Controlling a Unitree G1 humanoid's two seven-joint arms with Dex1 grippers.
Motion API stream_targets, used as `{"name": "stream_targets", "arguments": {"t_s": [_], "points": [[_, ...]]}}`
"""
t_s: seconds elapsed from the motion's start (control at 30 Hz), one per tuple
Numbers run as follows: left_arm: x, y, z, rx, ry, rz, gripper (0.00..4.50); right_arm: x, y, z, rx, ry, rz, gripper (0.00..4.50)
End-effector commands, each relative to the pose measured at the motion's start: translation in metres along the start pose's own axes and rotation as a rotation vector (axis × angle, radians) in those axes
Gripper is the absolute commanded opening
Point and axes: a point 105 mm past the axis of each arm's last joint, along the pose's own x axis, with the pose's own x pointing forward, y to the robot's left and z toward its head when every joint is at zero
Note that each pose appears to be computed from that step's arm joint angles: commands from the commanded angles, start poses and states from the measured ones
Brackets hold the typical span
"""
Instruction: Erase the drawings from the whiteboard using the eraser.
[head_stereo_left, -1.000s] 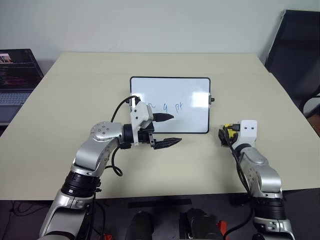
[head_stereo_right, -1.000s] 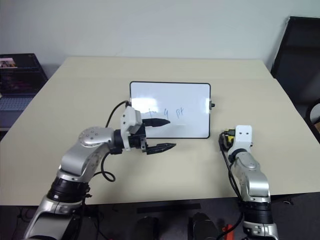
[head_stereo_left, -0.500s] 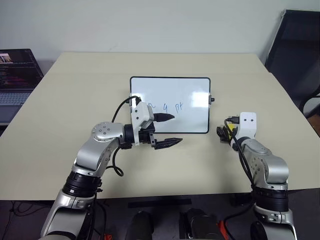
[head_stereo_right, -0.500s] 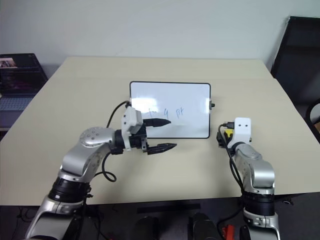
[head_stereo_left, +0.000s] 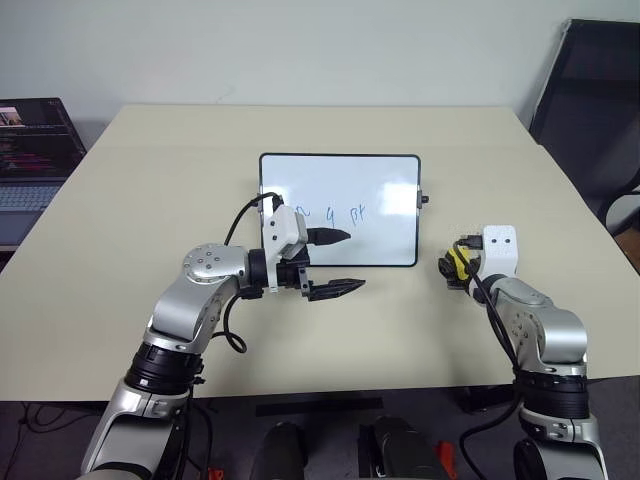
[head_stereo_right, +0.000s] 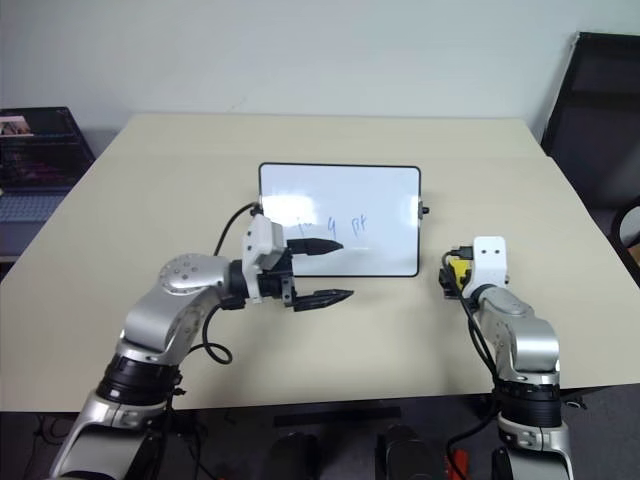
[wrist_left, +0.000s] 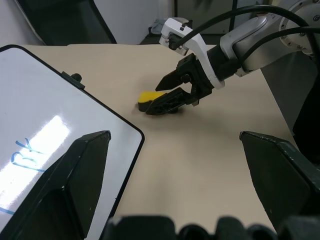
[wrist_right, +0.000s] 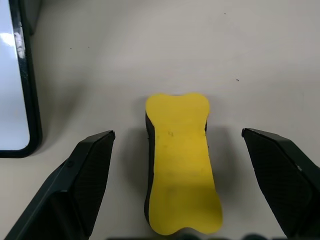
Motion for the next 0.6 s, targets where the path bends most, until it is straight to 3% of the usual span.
{"name": "stream_targets", "arguments": {"t_s": [0.03,0.23,0.37,0.6], "points": [[-0.001,-0.001,0.008,0.038,-0.016,-0.004,4.5,-0.002,0.002,0.015,-0.013,-0.074,0.0,4.12],[-0.002,0.0,0.007,0.038,-0.017,0.002,4.5,-0.006,0.0,0.023,-0.017,-0.25,-0.074,4.12],[-0.001,-0.001,0.007,0.035,-0.021,0.001,4.5,-0.013,0.013,0.01,0.005,-0.391,-0.066,4.12],[-0.001,-0.001,0.006,0.032,-0.022,0.003,4.5,-0.028,0.013,0.017,0.131,-0.575,-0.073,4.12]]}}
